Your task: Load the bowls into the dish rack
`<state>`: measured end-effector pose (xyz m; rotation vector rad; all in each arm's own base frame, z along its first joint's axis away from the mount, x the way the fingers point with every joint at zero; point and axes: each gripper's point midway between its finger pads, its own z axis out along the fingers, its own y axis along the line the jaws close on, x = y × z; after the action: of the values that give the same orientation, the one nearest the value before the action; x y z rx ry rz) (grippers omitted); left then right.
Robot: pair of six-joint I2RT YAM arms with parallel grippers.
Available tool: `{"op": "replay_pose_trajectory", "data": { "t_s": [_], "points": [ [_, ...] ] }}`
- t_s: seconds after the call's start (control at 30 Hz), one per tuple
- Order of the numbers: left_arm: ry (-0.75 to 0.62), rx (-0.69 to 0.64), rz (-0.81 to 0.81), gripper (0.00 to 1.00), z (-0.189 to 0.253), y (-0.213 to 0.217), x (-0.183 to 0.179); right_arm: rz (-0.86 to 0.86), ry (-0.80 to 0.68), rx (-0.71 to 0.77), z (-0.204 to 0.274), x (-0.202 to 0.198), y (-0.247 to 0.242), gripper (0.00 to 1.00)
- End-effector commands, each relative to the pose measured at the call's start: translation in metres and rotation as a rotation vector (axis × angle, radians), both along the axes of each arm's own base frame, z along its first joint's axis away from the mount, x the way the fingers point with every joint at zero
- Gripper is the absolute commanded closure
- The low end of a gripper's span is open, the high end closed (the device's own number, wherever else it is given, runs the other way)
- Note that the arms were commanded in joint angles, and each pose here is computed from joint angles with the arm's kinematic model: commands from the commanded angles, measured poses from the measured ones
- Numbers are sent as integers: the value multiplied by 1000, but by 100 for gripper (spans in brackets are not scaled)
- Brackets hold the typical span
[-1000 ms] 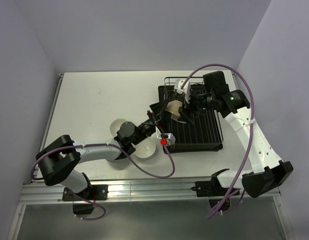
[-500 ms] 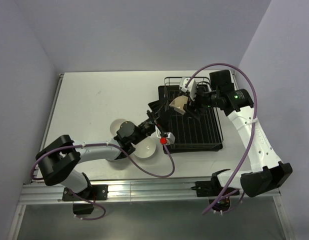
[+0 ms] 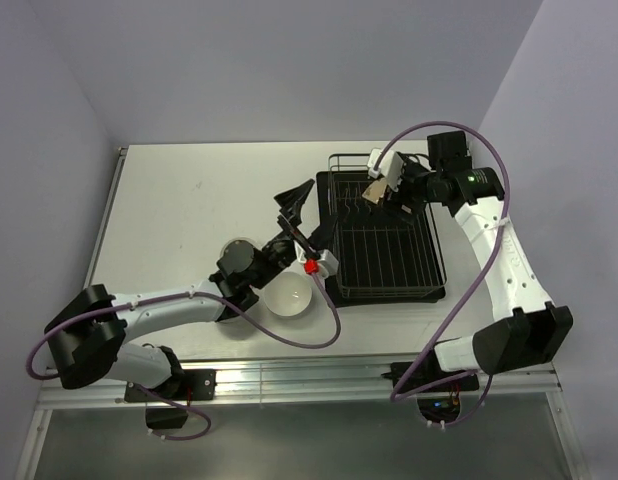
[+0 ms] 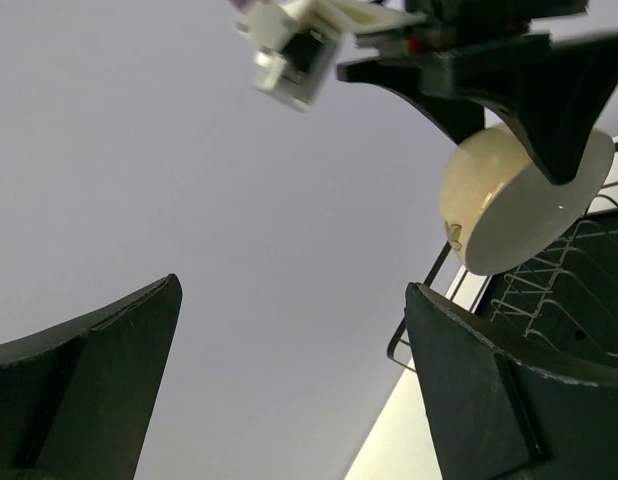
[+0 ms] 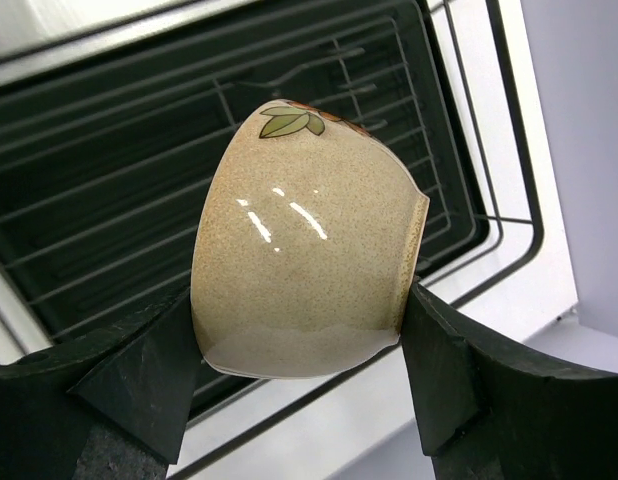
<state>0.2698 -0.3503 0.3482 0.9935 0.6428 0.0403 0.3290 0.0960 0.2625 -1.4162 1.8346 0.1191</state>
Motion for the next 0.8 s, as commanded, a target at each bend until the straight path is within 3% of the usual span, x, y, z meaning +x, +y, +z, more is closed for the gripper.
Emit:
{"op": "replay_pose_trajectory", "data": {
  "t_s": [0.0, 0.5, 0.77],
  "points": [
    [109, -96, 24, 1, 13, 15, 4, 6, -221, -42, 46, 36, -10, 100],
    [626, -364, 193, 0, 13, 61, 49, 59, -359, -243, 45, 97, -27, 100],
    [738, -447, 259, 1, 11, 92, 64, 44, -380, -296, 40, 131, -32, 100]
  ]
}}
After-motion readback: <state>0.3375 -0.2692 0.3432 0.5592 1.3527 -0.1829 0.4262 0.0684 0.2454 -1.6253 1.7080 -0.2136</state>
